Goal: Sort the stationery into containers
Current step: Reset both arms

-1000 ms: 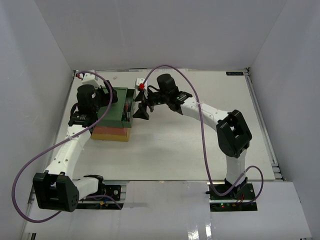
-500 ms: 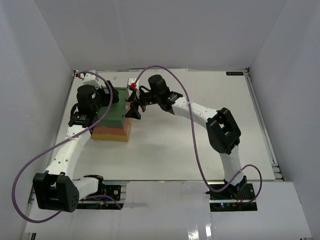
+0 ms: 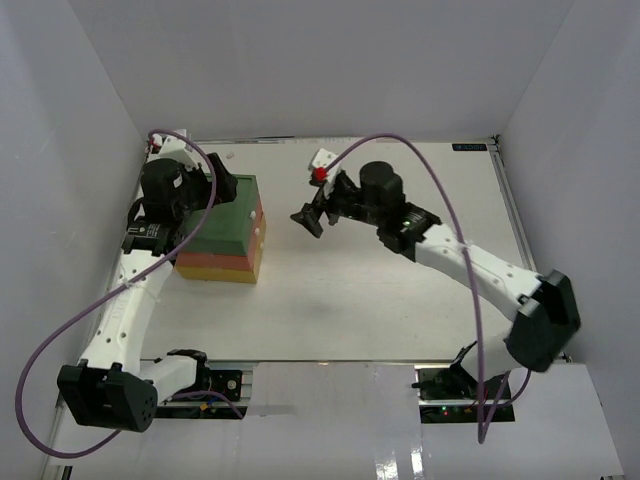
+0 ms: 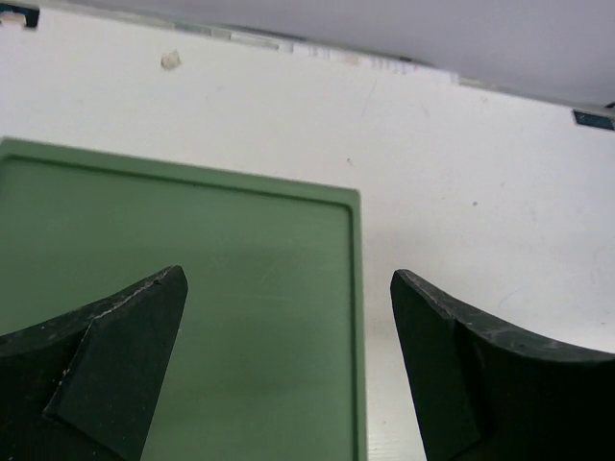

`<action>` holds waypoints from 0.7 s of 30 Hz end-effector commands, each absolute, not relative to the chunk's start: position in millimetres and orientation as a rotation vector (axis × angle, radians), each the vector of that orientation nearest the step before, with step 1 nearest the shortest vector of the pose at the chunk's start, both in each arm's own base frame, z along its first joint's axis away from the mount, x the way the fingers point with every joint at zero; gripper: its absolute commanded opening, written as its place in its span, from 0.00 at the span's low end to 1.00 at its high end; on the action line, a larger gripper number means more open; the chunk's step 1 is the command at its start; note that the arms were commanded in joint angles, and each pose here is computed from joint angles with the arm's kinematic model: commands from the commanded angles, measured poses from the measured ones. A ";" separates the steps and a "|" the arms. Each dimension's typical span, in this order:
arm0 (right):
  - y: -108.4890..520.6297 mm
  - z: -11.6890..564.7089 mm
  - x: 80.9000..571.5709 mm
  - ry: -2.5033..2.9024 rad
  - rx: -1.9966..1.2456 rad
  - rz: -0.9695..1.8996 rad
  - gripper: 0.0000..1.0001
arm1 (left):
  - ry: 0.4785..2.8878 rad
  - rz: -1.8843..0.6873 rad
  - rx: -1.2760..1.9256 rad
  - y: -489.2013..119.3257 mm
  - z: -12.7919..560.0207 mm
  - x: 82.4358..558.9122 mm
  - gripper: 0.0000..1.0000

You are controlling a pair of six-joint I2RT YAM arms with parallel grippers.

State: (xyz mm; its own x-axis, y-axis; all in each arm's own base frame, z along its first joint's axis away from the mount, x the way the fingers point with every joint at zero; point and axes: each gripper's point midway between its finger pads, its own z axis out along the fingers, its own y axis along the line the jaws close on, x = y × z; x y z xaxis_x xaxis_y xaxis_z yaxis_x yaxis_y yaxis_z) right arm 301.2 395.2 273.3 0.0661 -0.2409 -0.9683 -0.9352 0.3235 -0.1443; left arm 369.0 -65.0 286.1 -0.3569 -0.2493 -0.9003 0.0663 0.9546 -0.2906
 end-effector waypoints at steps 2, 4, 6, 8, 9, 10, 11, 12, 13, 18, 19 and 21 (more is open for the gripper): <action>300.1 367.3 307.8 1.375 -0.812 0.426 0.95 | 1.775 -0.348 -0.056 -66.4 362.4 336.7 0.98; 247.4 387.0 298.6 1.398 -0.646 0.310 0.94 | 1.721 -0.347 -0.026 -65.3 382.6 320.2 0.98; 212.8 398.0 288.4 1.396 -0.535 0.251 0.93 | 1.685 -0.324 -0.010 -60.5 395.0 300.8 0.98; 162.8 411.1 270.5 1.375 -0.380 0.179 0.91 | 1.670 -0.321 0.001 -58.8 399.7 285.9 0.98; 147.5 415.0 263.7 1.367 -0.331 0.167 0.90 | 1.658 -0.325 0.003 -58.7 402.3 278.6 0.98; 129.1 416.9 257.7 1.365 -0.263 0.142 0.90 | 1.620 -0.333 0.012 -58.4 410.7 263.6 0.98; 108.9 425.1 241.8 1.329 -0.206 0.158 0.90 | 1.625 -0.331 0.010 -57.4 406.8 257.4 0.98; 98.0 427.4 235.3 1.314 -0.172 0.157 0.90 | 1.617 -0.329 0.006 -55.9 407.0 250.9 0.98; 86.6 423.2 229.2 1.324 -0.147 0.143 0.90 | 1.586 -0.329 0.004 -53.8 412.3 237.7 0.98; 46.5 417.8 198.5 1.279 -0.069 0.143 0.90 | 1.565 -0.265 -0.047 -36.0 406.7 202.4 0.98; 39.1 415.0 194.2 1.275 -0.056 0.134 0.90 | 1.571 -0.260 -0.043 -34.9 404.1 195.4 0.98; 38.7 403.5 193.8 1.286 -0.070 0.122 0.90 | 1.550 -0.214 -0.083 -23.3 404.9 183.5 0.98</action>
State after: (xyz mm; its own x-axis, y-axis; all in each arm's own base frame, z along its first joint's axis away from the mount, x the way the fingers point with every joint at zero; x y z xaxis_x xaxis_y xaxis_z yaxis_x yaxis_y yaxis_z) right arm 188.1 46.2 430.8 0.3339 0.1050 -0.9367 -0.1932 0.9803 0.0411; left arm 190.5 -37.6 426.4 0.0569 -0.2133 -0.9753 0.1682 0.9650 -0.2012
